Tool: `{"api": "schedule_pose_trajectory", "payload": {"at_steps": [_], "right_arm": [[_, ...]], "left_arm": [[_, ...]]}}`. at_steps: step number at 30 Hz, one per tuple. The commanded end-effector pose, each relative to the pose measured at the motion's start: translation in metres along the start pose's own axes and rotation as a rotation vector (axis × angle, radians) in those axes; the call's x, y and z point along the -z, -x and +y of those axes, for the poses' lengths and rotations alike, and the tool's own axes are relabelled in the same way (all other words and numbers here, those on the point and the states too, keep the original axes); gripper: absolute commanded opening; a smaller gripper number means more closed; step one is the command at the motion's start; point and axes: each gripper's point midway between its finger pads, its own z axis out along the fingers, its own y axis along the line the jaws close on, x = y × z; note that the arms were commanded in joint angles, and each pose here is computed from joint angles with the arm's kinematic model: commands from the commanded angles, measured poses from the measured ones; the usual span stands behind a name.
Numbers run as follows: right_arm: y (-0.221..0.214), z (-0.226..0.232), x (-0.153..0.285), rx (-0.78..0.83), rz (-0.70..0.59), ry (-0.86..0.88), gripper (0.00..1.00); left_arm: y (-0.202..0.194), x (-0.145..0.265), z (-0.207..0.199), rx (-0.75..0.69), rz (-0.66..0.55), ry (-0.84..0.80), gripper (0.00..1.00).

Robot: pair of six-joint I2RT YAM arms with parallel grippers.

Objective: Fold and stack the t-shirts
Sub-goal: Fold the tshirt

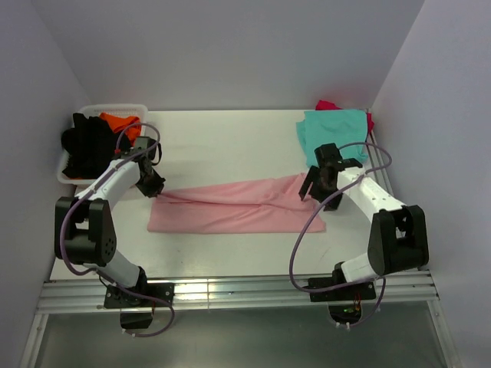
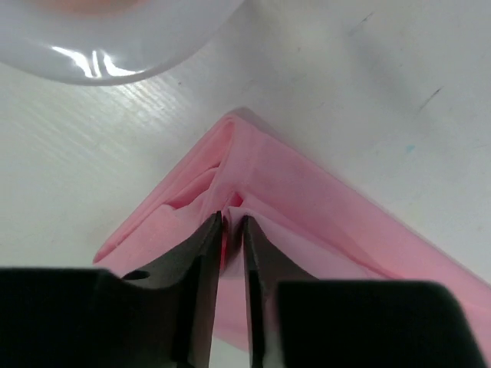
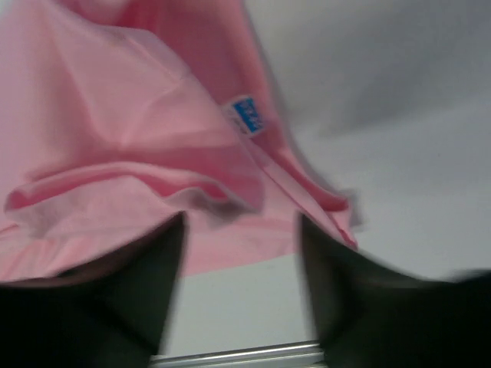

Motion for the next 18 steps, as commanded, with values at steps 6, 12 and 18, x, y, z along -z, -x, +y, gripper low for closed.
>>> {"api": "schedule_pose_trajectory", "payload": {"at_steps": [6, 12, 18], "right_arm": [[0.029, 0.001, 0.035, -0.003, -0.14, 0.001, 1.0], [0.059, 0.041, 0.05, -0.01, -0.153, 0.083, 1.0], [0.063, 0.085, 0.035, 0.049, -0.11, 0.131, 0.55]], "left_arm": [[0.029, 0.02, -0.007, 0.072, -0.119, -0.021, 0.83], [0.038, 0.013, -0.026, 0.052, -0.091, -0.023, 0.73], [0.043, 0.008, -0.038, 0.038, -0.089, -0.044, 0.64]]}}
